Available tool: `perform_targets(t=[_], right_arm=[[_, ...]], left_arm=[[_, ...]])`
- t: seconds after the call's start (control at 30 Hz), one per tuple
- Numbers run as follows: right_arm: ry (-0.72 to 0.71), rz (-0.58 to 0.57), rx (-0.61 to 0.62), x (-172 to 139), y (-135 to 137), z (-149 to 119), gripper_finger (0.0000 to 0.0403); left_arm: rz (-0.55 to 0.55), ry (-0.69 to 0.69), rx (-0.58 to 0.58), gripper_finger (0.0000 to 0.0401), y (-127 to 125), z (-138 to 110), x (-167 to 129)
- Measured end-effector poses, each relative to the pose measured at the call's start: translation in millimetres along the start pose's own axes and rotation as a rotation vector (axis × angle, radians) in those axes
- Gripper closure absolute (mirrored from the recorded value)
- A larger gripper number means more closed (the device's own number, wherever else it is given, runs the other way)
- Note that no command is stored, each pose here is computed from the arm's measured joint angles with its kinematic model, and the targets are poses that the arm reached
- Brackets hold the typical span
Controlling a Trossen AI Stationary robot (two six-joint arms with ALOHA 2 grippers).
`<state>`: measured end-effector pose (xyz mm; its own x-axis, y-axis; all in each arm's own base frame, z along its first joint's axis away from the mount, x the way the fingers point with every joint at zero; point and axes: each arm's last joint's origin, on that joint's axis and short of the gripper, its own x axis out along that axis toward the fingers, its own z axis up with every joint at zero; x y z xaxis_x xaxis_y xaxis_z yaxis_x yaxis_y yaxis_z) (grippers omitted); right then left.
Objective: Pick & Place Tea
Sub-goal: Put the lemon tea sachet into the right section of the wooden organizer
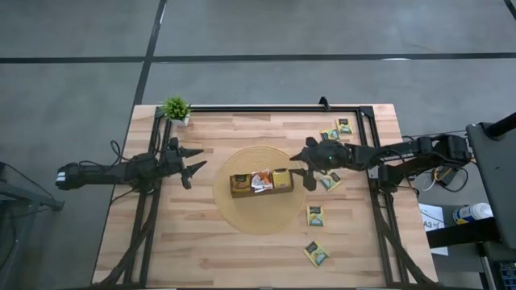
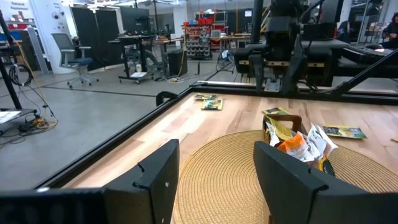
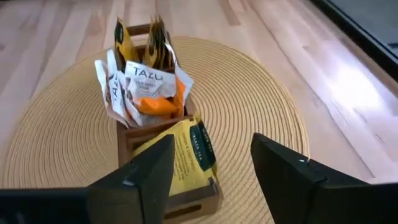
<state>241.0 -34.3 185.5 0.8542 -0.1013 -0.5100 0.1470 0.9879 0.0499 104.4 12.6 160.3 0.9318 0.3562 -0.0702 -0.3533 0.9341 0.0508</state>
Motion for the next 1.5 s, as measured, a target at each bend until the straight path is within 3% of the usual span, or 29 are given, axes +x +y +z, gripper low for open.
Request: perform_targets(t=[0.13, 0.3, 0.67, 0.93, 1.13, 1.5], right_arm=[[0.145, -0.038, 0.021, -1.1, -1.1, -5.6, 0.0195], [0.309, -0.070, 0.146, -9.0, -1.4, -15.7, 0.0202], [0.488, -0.082, 0.409, -33.0, 20.5, -20.3, 0.0215], [0.596, -0.195, 0.554, -44.0, 38.5, -27.8, 0.0223], [0.693, -0.289, 0.570, -40.6, 44.2, -41.0, 0.0232], [0.906, -0.465, 0.480, -5.0, 44.3, -76.8, 0.0254]], left_arm=[[0.001, 0.000, 0.000, 0.0199, 0.1, 0.0, 0.0], [0.001, 0.000, 0.000, 0.0199, 0.1, -0.1, 0.0], [0.000, 0.000, 0.000, 0.0199, 0.0, -0.1, 0.0], [0.000, 0.001, 0.000, 0.0199, 0.0, -0.1, 0.0], [0.000, 0.000, 0.000, 0.0199, 0.0, 0.0, 0.0], [0.000, 0.000, 0.000, 0.0199, 0.0, 0.0, 0.0]])
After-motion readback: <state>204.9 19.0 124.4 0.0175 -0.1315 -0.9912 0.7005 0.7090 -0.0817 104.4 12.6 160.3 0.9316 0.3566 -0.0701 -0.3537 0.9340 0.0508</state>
